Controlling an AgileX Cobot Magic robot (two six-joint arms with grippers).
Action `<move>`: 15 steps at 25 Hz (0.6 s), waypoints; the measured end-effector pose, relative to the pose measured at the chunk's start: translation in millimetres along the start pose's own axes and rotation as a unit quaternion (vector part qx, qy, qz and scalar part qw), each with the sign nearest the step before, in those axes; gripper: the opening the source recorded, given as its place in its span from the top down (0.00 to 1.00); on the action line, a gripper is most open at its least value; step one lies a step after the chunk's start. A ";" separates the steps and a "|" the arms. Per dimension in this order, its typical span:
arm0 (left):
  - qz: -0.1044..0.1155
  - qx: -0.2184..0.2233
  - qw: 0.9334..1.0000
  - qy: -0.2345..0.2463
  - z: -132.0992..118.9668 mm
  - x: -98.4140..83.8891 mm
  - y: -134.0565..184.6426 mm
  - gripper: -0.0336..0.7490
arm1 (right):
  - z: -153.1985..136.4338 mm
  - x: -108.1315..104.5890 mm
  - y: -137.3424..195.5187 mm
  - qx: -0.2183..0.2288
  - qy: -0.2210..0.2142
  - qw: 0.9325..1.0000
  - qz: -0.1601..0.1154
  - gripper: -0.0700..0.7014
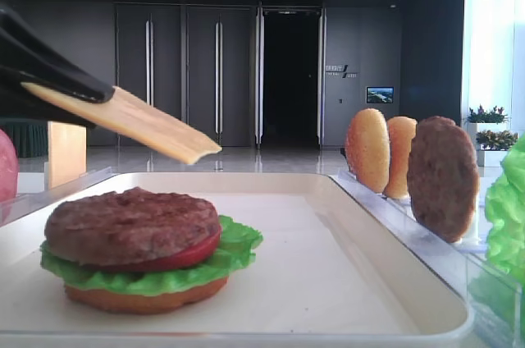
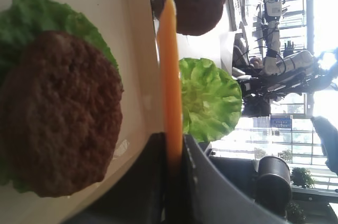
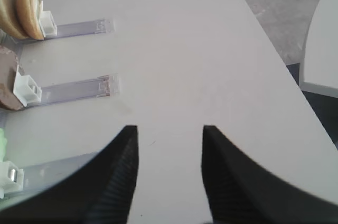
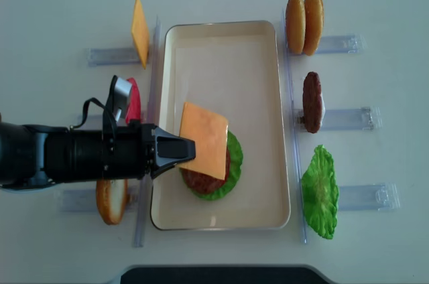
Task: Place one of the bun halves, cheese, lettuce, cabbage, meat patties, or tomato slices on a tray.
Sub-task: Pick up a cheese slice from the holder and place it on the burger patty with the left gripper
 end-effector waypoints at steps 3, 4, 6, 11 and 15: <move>0.006 0.007 1.000 -0.004 -2.7 6.2 1.0 0.91 | 0.0 0.0 0.0 0.000 0.000 1.000 0.000 0.55; 0.008 0.008 1.000 -0.005 -3.3 7.7 1.2 0.91 | 0.0 0.0 0.0 0.000 0.000 1.000 0.000 0.55; 0.009 0.010 1.000 -0.006 -4.0 9.4 1.5 0.91 | 0.0 0.0 0.0 0.000 0.000 1.000 0.000 0.55; 0.004 0.009 1.000 -0.006 -4.1 9.5 1.3 0.91 | 0.0 0.0 0.0 0.000 0.000 1.000 0.000 0.55; 0.001 0.008 1.000 -0.005 -4.3 9.4 0.6 0.83 | 0.0 0.0 0.0 0.000 0.000 1.000 0.000 0.55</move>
Point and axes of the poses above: a point on each arm's last joint axis where the gripper is mounted, z pointing back along that axis away from the gripper, x along the wrist's bending axis when the last joint is at zero, y = z × x, the point moved 4 cm from there along -z, pointing out along that axis toward the gripper, and after that the axes turned 2 degrees about z, right-handed, at the moved point
